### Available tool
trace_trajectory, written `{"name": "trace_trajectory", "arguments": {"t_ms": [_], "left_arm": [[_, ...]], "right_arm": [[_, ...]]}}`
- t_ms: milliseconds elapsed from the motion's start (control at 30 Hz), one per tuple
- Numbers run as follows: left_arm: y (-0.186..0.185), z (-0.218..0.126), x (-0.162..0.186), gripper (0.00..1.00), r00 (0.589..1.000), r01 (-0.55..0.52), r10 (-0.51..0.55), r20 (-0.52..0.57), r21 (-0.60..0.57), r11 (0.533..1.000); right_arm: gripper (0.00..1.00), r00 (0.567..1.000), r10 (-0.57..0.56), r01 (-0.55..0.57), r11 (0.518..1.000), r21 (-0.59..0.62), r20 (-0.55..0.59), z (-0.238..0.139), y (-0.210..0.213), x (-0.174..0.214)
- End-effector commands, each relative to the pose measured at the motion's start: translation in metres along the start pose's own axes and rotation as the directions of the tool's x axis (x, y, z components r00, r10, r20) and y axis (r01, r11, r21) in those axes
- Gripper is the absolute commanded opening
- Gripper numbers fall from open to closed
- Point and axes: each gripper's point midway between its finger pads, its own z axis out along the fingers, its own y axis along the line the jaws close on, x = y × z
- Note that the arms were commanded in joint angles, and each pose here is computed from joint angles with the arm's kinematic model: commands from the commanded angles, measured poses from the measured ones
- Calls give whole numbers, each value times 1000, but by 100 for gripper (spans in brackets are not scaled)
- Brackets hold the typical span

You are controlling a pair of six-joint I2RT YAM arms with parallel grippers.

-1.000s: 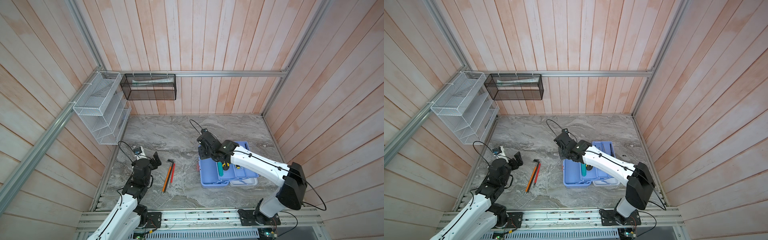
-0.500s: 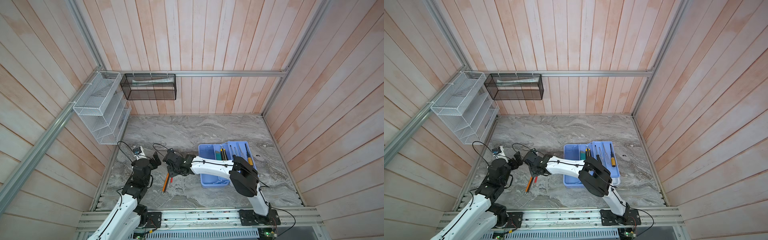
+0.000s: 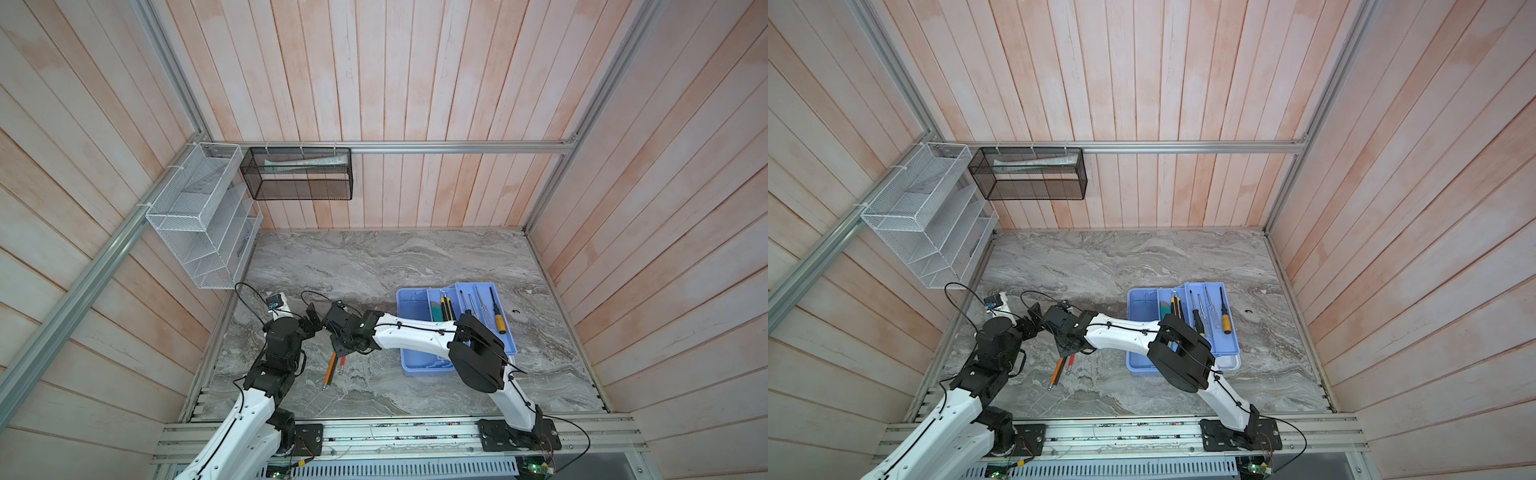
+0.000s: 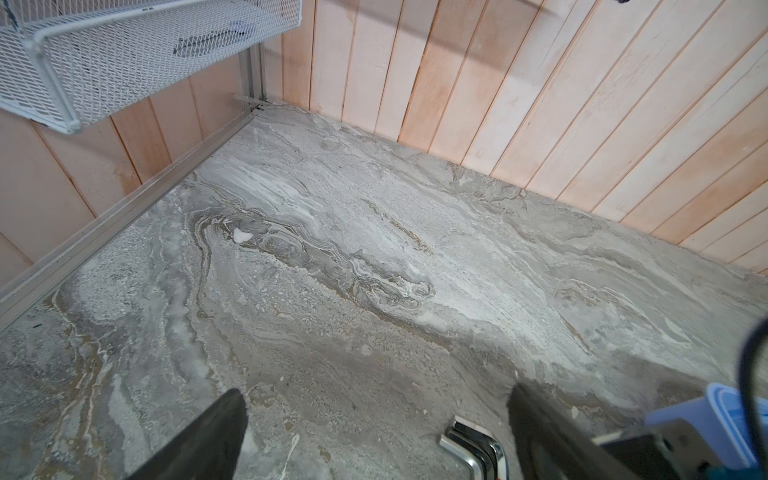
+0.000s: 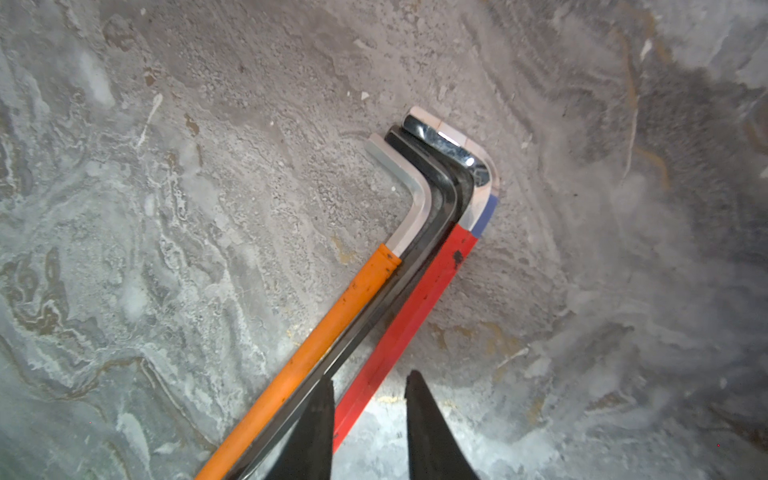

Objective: Pack the tool kit

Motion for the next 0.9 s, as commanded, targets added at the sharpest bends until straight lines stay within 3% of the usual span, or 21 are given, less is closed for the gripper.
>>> {"name": "trace_trajectory", "arguments": {"t_ms": [0,467,867], "left_arm": [[5,-1,3,100,1000,7,-7,1,-18,1000],[6,-1,3,100,1000,8,-8,1,-18,1000],[6,-2,2,100,1000,9,-9,6,-17,1000]], "right_arm": [[28,1000,-6,7,999,41,-30,10,-5,8],[32,997,-2,7,998,66,-78,21,-10,21],[32,996,-3,23,977,214,-94,-12,-44,22]]}}
